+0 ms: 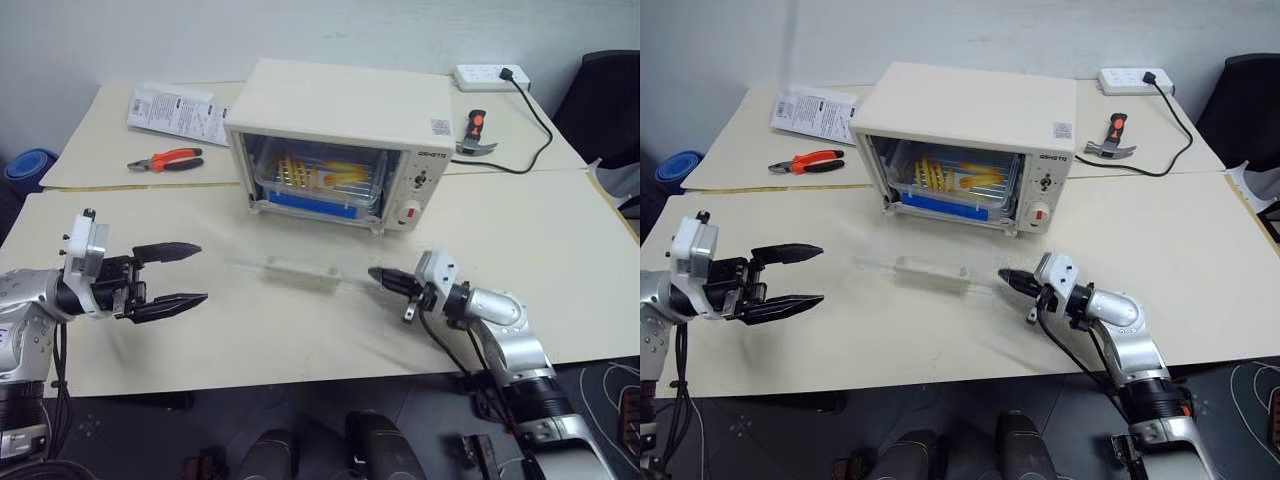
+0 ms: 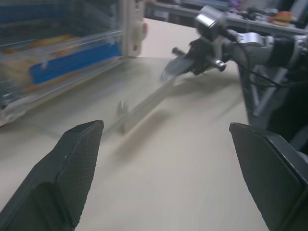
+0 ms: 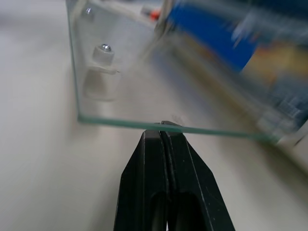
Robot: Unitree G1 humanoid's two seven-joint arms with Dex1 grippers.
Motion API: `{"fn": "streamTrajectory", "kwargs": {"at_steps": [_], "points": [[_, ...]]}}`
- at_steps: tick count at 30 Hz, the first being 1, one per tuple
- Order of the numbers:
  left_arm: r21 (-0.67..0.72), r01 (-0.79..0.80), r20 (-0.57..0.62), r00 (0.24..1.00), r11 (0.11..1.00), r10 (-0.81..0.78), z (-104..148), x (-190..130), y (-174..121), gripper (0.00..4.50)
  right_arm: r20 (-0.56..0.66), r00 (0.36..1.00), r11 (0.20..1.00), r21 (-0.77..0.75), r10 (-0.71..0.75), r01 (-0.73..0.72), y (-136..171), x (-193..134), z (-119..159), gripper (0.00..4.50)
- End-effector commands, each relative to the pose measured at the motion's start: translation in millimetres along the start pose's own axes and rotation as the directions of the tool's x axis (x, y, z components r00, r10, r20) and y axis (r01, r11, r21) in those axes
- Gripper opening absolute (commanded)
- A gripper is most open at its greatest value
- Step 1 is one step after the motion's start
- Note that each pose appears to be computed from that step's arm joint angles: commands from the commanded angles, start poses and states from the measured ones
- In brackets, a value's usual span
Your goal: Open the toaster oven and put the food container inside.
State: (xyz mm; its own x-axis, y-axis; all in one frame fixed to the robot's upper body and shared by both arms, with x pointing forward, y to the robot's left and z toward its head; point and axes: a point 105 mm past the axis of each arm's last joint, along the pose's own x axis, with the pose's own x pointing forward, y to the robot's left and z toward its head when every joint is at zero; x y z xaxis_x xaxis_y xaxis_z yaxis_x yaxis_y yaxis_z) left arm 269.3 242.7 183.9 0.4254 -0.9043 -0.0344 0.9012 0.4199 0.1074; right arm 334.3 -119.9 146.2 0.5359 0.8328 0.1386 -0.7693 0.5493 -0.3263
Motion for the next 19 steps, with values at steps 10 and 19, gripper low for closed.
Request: {"fn": "streamTrajectory", "kwargs": {"at_steps": [10, 19], "points": [[0.165, -0.341, -0.06, 0.933, 0.926, 0.354, -27.8, -19.8, -3.3, 4.5, 0.152, 0.981, 0.993, -0.014, 0.12, -0.12, -1.4, -20.7, 68.0, 0.64], [0.143, -0.356, -0.103, 0.923, 0.924, 0.371, -46.6, -22.5, -27.0, 4.5, -0.148, 0.969, 0.977, -0.06, 0.195, -0.206, 7.6, -76.7, 7.6, 3.34]]}}
